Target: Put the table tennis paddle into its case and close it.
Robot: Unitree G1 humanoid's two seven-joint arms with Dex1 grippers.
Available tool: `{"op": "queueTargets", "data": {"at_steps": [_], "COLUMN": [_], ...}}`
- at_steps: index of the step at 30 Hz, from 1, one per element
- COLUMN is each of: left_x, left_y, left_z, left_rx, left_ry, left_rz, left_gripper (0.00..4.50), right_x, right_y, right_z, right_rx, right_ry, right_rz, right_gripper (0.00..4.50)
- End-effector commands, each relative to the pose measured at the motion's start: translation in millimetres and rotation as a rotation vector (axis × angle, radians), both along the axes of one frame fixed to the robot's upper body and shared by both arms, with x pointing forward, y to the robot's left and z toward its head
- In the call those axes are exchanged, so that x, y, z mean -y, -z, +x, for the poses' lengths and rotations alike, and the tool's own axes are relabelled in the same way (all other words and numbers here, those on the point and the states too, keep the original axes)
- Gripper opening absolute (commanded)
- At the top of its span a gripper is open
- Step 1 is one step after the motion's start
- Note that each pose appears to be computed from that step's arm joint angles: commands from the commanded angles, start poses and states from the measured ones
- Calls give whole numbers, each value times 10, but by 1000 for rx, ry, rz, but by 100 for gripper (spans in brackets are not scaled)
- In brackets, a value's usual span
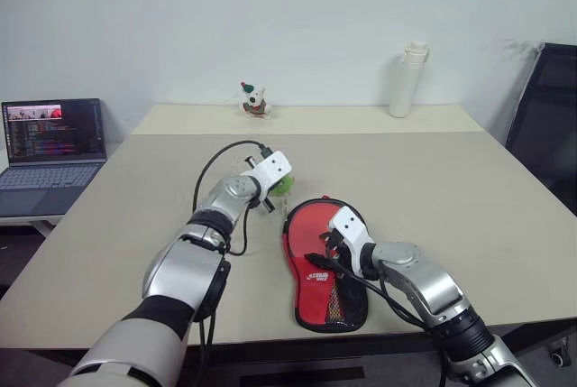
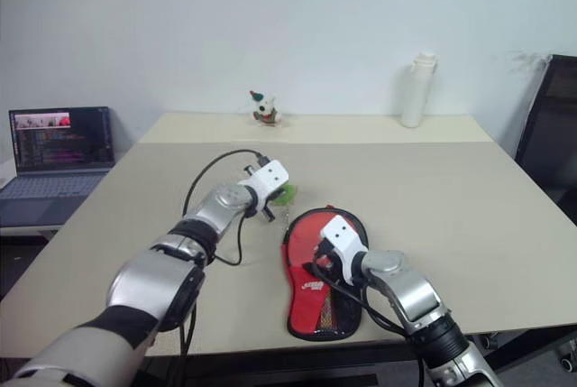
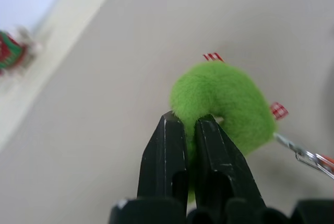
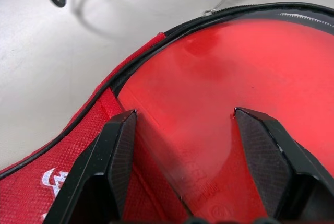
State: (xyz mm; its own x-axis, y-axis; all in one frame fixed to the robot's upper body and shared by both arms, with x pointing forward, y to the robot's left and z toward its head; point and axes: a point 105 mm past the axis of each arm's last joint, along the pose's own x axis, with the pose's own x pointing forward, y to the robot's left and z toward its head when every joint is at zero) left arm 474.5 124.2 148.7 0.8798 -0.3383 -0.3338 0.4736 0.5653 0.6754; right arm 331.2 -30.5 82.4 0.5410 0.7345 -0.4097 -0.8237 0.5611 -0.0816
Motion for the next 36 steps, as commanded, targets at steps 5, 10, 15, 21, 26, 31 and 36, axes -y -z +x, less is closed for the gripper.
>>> {"op": "queueTargets", "data": {"at_steps": [5,10,15,21,26,31,36], "left_x": [375,641,860,1182,1555,1825,1953], "left_y": [-251,-516,-651,-536,-477,-521,-707], "left_z": [48,51,22,-79,-224,-341,-376], "left_rx": [178,295,374,385,400,432,493], "left_ry": [93,167,233,341,452,522,525], "left_rz": [223,326,422,496,499,484,463], "left_gripper": [4,4,4,4,4,4,4], "right_x": [35,52,54,-8,9,40,39], "right_y": [591,634,683,700,730,743,739], "right_z": [-323,-423,-512,-614,-688,-716,-710], "right_rx": [-214,-241,-263,-284,-296,-303,-301], "right_ry": [-23,-28,-40,-50,-45,-32,-19], "right_rz": [-91,-103,-116,-109,-112,-114,-109], "right_gripper": [323,323,323,323,323,323,323]}}
